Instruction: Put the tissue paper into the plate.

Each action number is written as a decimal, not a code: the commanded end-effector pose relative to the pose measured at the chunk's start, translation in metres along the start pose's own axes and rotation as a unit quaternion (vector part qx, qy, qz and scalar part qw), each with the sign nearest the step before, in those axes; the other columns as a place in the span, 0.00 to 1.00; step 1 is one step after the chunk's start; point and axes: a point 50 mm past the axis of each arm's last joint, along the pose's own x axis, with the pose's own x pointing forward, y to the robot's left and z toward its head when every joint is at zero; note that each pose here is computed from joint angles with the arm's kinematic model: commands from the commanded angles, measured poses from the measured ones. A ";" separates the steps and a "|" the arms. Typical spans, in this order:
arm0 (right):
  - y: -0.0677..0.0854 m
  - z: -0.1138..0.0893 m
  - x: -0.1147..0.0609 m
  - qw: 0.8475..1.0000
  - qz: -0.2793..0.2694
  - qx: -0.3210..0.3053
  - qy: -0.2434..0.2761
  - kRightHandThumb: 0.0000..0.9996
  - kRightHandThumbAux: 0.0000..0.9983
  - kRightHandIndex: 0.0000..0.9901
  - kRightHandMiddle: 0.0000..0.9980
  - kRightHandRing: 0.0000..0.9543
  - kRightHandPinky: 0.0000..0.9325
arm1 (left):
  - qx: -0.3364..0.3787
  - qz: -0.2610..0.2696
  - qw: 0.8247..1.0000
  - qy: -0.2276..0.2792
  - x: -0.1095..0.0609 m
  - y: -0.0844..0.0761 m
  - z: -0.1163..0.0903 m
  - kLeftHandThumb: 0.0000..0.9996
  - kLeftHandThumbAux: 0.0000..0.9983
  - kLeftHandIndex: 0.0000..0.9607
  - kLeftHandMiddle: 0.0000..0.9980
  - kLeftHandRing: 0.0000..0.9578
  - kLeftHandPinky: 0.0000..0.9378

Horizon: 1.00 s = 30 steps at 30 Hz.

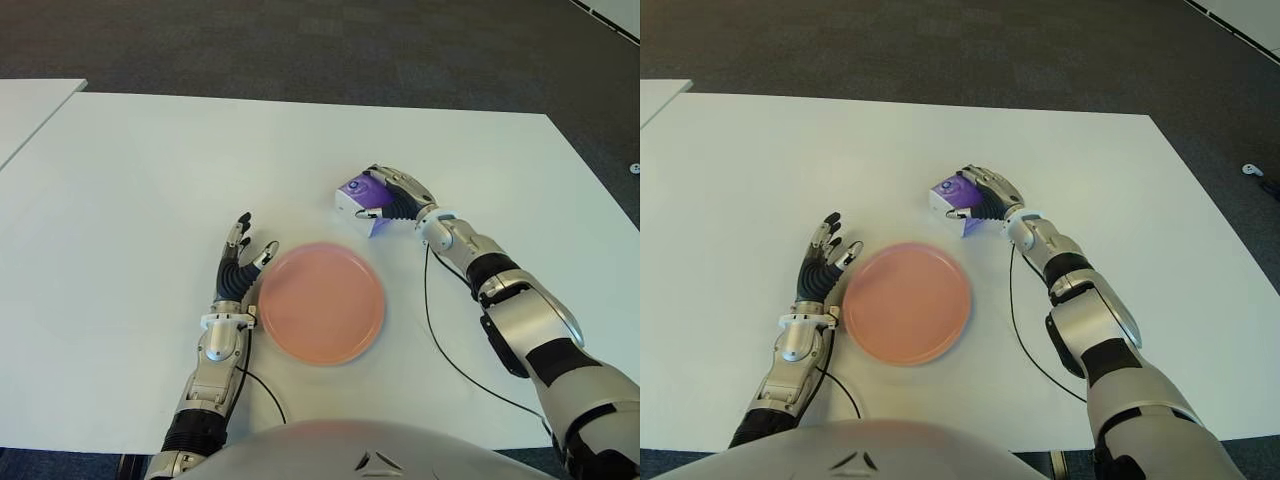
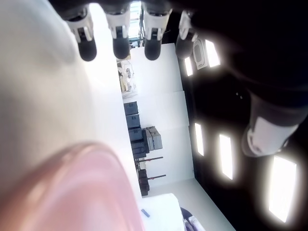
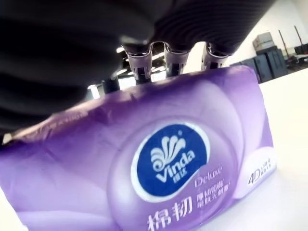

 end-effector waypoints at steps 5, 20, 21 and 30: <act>0.044 0.001 -0.015 0.997 0.068 -0.029 0.006 0.17 0.40 0.00 0.00 0.00 0.00 | 0.009 0.000 1.000 0.023 -0.008 0.004 -0.009 0.00 0.54 0.00 0.00 0.00 0.00; 0.087 0.002 -0.036 0.990 0.116 -0.083 0.004 0.13 0.39 0.00 0.00 0.00 0.00 | 0.005 0.006 1.000 0.015 -0.010 0.007 -0.008 0.00 0.55 0.00 0.00 0.00 0.00; 0.089 0.002 -0.037 0.989 0.119 -0.086 0.003 0.13 0.39 0.00 0.00 0.00 0.00 | 0.005 0.006 1.000 0.015 -0.011 0.007 -0.008 0.00 0.55 0.00 0.00 0.00 0.00; 0.103 0.002 -0.045 0.981 0.146 -0.127 -0.007 0.10 0.38 0.00 0.00 0.00 0.00 | 0.001 0.006 1.000 0.011 -0.013 0.008 -0.007 0.00 0.55 0.00 0.00 0.00 0.00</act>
